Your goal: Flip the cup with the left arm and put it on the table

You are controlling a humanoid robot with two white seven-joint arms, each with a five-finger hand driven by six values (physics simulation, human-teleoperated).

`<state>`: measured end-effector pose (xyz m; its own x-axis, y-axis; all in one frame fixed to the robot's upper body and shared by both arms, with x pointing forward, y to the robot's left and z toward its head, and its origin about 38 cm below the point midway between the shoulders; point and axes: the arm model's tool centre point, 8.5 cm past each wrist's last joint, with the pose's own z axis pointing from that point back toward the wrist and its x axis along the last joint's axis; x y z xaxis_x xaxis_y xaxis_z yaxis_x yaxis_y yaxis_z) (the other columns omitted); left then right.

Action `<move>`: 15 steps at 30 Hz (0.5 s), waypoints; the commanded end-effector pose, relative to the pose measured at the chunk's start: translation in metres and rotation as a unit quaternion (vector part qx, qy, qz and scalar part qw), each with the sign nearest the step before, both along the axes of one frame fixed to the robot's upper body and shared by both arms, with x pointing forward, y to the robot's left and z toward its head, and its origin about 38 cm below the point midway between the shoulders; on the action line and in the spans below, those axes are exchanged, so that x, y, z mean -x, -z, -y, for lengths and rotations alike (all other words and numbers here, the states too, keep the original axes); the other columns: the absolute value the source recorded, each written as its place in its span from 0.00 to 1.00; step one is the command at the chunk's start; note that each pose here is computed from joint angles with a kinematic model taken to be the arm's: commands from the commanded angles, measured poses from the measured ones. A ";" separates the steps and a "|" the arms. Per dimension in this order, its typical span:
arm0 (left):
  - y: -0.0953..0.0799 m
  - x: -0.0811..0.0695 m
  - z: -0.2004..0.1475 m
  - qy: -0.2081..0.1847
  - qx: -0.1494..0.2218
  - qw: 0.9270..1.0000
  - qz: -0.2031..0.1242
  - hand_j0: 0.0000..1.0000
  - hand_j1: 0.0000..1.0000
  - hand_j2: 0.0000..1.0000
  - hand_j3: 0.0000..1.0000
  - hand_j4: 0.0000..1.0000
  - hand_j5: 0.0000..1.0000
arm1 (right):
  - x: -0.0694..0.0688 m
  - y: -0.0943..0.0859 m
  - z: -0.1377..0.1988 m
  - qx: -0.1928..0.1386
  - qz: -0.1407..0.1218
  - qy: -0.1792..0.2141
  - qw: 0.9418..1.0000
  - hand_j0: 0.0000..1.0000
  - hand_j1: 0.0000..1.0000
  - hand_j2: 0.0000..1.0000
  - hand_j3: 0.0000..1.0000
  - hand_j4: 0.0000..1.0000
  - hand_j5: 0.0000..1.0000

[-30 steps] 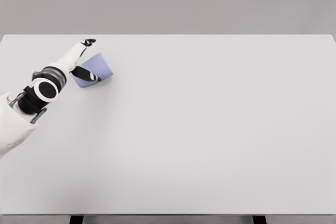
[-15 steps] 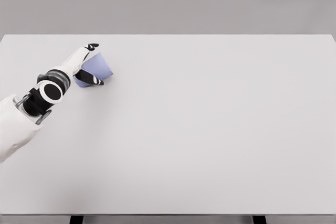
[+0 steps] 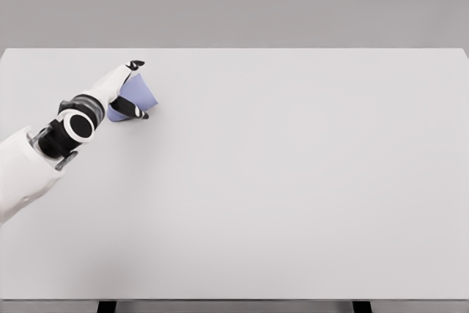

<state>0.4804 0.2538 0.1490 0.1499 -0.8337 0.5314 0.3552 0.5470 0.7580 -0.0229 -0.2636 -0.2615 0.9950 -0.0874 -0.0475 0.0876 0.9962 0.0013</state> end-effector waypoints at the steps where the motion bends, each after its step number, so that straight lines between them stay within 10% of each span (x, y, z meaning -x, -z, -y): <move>1: 0.007 0.002 0.001 0.003 -0.010 1.000 -0.006 1.00 1.00 1.00 1.00 1.00 1.00 | 0.000 0.000 0.000 0.000 0.000 0.000 1.000 1.00 1.00 1.00 1.00 1.00 1.00; 9: 0.011 0.001 0.002 0.006 -0.020 1.000 -0.011 1.00 1.00 1.00 1.00 1.00 1.00 | 0.000 0.000 0.000 0.000 0.000 0.000 1.000 1.00 1.00 1.00 1.00 1.00 1.00; 15: 0.003 -0.003 0.001 0.005 -0.020 1.000 -0.003 0.81 0.81 0.81 0.81 0.81 0.81 | 0.000 0.000 0.000 0.000 0.000 0.000 1.000 1.00 1.00 1.00 1.00 1.00 1.00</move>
<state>0.4832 0.2522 0.1464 0.1447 -0.8535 0.5006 0.3669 0.5161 0.7740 -0.0229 -0.2636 -0.2615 0.9950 -0.0874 -0.0475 0.0876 0.9962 0.0013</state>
